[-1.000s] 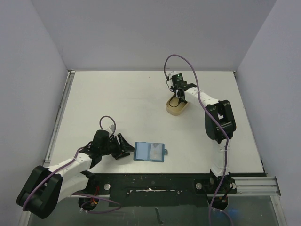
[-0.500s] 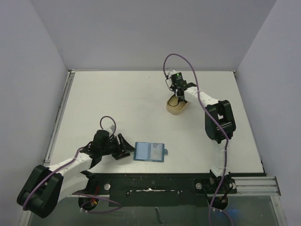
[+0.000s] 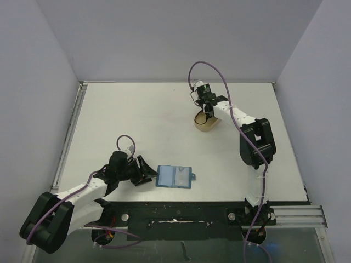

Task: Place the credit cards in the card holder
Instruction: Pick up the credit card from the storage box.

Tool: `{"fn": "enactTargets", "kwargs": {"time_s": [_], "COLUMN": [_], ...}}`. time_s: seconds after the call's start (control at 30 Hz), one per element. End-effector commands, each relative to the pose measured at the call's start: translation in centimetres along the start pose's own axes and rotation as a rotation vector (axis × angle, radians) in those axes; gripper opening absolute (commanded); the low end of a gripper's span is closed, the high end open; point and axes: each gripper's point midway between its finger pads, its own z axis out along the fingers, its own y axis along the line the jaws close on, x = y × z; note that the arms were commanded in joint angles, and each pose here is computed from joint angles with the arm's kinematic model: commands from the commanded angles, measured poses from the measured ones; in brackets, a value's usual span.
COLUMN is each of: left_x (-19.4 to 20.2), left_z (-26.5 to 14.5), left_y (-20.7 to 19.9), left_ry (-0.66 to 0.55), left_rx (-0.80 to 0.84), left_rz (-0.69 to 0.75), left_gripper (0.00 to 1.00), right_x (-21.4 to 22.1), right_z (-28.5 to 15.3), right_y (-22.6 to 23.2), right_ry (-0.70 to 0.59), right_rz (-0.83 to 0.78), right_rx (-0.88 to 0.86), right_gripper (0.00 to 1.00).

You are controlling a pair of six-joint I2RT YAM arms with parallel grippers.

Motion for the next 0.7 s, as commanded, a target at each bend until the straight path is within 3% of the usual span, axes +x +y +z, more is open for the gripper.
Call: {"fn": "enactTargets", "kwargs": {"time_s": [0.0,0.37,0.67], "left_x": [-0.7,-0.1,1.0], "left_z": [0.0,0.1,0.6], "left_y": [-1.5,-2.1,-4.0], "left_ry": [-0.018,0.015,0.036], "left_rx": [0.053,0.071,0.135], "left_rz": [0.034,0.026,0.021], "left_gripper": [0.52,0.47,0.45], "right_x": [-3.7,-2.8,-1.0], "right_z": [-4.7,-10.4,-17.1], "right_y": [-2.2,-0.4,4.9], "right_ry": [-0.118,-0.117,-0.17], "right_rz": [0.059,0.191,0.372], "right_rx": [0.039,-0.039,-0.273], "right_gripper": [0.0,0.0,0.0]}}
